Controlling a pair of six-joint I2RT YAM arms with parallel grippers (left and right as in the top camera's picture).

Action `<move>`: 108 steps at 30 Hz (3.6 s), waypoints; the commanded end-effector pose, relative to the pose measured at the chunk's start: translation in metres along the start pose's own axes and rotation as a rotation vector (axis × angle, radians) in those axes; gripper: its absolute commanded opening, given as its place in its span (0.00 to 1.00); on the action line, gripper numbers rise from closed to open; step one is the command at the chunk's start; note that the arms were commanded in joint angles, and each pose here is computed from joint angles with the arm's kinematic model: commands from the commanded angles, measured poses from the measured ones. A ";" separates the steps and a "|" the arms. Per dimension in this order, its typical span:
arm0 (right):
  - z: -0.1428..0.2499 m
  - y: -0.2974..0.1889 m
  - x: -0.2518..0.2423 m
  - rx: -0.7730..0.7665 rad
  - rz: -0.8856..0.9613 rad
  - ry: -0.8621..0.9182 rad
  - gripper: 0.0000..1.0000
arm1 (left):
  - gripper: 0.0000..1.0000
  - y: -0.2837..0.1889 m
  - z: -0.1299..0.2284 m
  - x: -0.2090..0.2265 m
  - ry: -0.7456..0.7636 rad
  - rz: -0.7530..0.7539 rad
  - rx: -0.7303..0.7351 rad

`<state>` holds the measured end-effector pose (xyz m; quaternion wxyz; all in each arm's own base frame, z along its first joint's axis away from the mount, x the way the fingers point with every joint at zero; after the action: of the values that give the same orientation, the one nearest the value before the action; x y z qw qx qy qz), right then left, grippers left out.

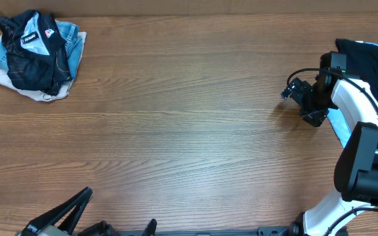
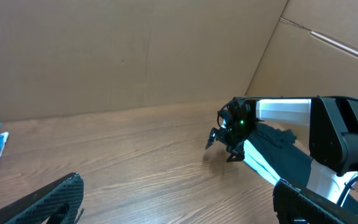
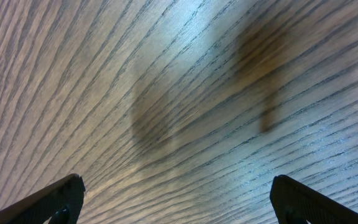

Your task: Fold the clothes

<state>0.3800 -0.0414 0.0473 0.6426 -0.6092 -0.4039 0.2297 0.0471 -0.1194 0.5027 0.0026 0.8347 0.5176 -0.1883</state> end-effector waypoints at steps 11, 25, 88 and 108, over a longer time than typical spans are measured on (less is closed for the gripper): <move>-0.002 -0.010 0.002 -0.030 -0.004 -0.009 1.00 | 1.00 0.006 0.004 0.012 -0.036 -0.022 0.027; -0.002 -0.010 0.002 -0.030 -0.004 -0.009 1.00 | 1.00 0.021 0.024 0.065 -0.354 -0.122 -0.004; -0.002 -0.010 0.002 -0.030 -0.004 -0.009 1.00 | 1.00 0.178 0.240 0.279 0.011 -0.411 -0.245; -0.002 -0.010 0.002 -0.030 -0.004 -0.009 1.00 | 1.00 0.178 0.240 0.279 0.012 -0.410 -0.244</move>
<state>0.3793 -0.0412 0.0468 0.6434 -0.6086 -0.4032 0.2303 0.2362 -0.0106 0.1562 0.0664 0.7077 0.6916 -0.1279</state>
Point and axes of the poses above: each gripper's point midway between its finger pads, its own y axis out along the fingers, its own x axis along the line the jaws close on, z = x × y, the point moved 1 cm from there along -y, back along the fingers, and after that the axes turned 6 degrees about -y, right-handed, at the moved point
